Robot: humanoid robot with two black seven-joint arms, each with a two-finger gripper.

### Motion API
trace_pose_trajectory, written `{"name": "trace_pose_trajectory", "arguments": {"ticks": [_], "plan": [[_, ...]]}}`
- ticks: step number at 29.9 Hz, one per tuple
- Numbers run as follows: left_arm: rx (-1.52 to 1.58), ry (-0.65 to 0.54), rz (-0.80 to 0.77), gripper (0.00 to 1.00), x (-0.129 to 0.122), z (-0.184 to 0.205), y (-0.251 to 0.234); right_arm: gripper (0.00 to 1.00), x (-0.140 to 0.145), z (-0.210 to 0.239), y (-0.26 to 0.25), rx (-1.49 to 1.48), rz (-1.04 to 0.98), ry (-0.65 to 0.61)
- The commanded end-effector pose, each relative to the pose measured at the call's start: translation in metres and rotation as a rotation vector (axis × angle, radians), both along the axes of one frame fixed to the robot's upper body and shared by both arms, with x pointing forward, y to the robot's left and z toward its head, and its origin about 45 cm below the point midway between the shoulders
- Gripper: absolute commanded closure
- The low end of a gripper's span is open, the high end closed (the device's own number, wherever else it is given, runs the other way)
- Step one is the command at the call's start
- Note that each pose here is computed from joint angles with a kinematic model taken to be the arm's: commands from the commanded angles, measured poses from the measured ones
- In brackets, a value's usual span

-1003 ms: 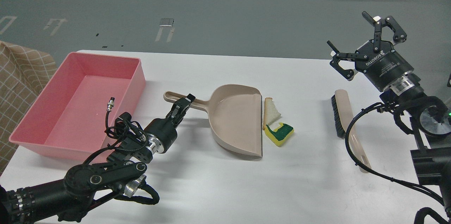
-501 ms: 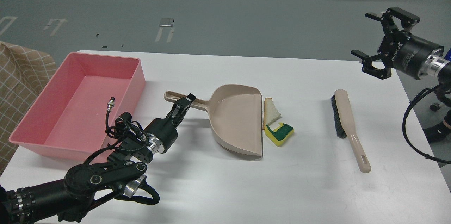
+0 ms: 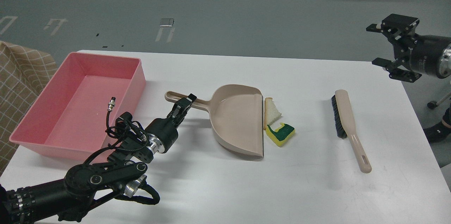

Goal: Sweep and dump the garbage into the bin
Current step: 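Swing the right gripper out and lower it beside the brush handle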

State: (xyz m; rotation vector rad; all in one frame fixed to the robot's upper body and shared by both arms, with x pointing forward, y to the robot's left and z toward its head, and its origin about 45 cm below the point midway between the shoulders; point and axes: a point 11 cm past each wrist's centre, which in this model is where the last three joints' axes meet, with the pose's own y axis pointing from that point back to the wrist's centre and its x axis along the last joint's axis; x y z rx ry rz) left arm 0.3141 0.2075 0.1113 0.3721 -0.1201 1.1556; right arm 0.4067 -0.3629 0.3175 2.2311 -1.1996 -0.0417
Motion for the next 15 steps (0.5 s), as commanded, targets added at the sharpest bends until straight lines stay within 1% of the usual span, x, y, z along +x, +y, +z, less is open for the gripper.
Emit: {"name": "trace_pose_trajectory", "arguments": {"ticks": [1, 8, 12, 15], "plan": [[0.001, 0.000, 0.001, 1.00, 0.000, 0.000, 0.000, 0.01, -0.014, -0.006, -0.001, -0.154, 0.053, 0.007], [0.003, 0.001, 0.003, 1.00, 0.000, -0.001, 0.002, 0.05, -0.030, -0.033, -0.005, -0.442, 0.141, 0.032], [0.001, 0.001, 0.002, 1.00, -0.001, -0.001, 0.001, 0.05, -0.037, -0.045, 0.001, -0.510, 0.191, 0.048], [0.003, 0.002, 0.003, 1.00, -0.001, -0.001, 0.002, 0.05, -0.048, -0.056, 0.008, -0.567, 0.249, 0.069]]}}
